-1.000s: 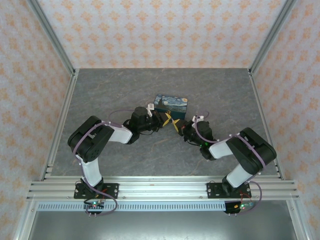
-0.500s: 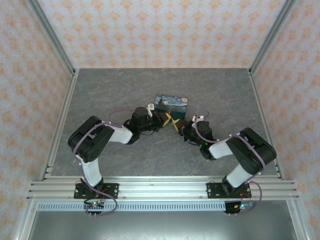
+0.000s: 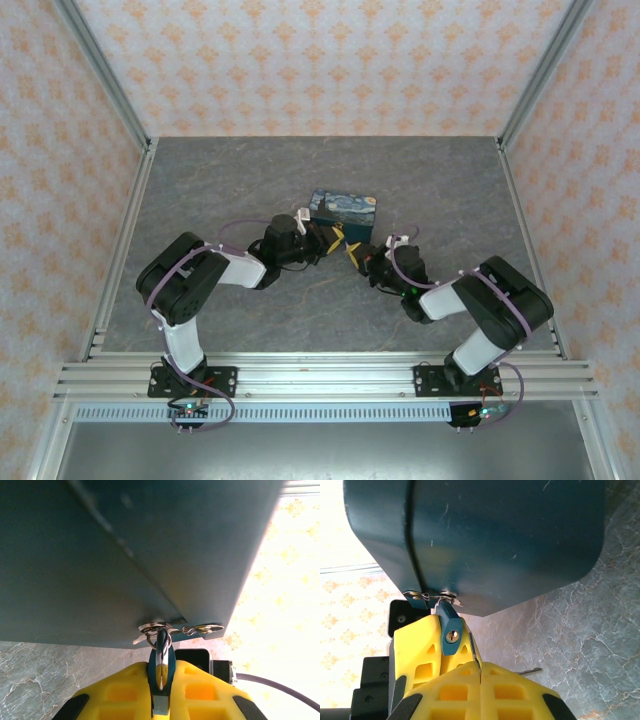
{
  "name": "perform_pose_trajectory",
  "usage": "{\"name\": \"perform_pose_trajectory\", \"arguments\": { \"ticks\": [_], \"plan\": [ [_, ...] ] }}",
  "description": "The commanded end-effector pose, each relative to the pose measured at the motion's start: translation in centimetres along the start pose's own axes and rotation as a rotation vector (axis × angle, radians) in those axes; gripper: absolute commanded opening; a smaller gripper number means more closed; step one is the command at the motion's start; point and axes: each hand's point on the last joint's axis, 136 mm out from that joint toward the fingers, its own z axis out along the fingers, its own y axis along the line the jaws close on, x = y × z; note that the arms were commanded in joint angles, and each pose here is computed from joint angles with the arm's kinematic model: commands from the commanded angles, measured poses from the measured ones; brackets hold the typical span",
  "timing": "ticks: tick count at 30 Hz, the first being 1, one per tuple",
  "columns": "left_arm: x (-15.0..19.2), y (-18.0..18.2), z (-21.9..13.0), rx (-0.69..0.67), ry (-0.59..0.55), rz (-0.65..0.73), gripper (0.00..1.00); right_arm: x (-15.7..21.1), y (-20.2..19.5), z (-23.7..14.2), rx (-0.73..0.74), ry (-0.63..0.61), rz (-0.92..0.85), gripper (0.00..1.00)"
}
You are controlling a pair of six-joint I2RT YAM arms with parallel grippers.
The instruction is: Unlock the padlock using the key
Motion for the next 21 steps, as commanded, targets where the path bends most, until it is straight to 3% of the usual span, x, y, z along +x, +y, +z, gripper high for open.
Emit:
{"name": "perform_pose_trajectory", "arguments": {
  "ticks": [1,21],
  "plan": [
    [-0.1,-3.1,-0.1,0.077,-0.012,0.044,0.0,-0.1,1.0,-0.5,-0.032,-0.001,-0.01,0.0],
    [0.2,-3.4,-0.2,0.083,0.001,0.052,0.0,-0.4,2.5,1.1,-0.055,0.016,-0.014,0.0]
  ]
}}
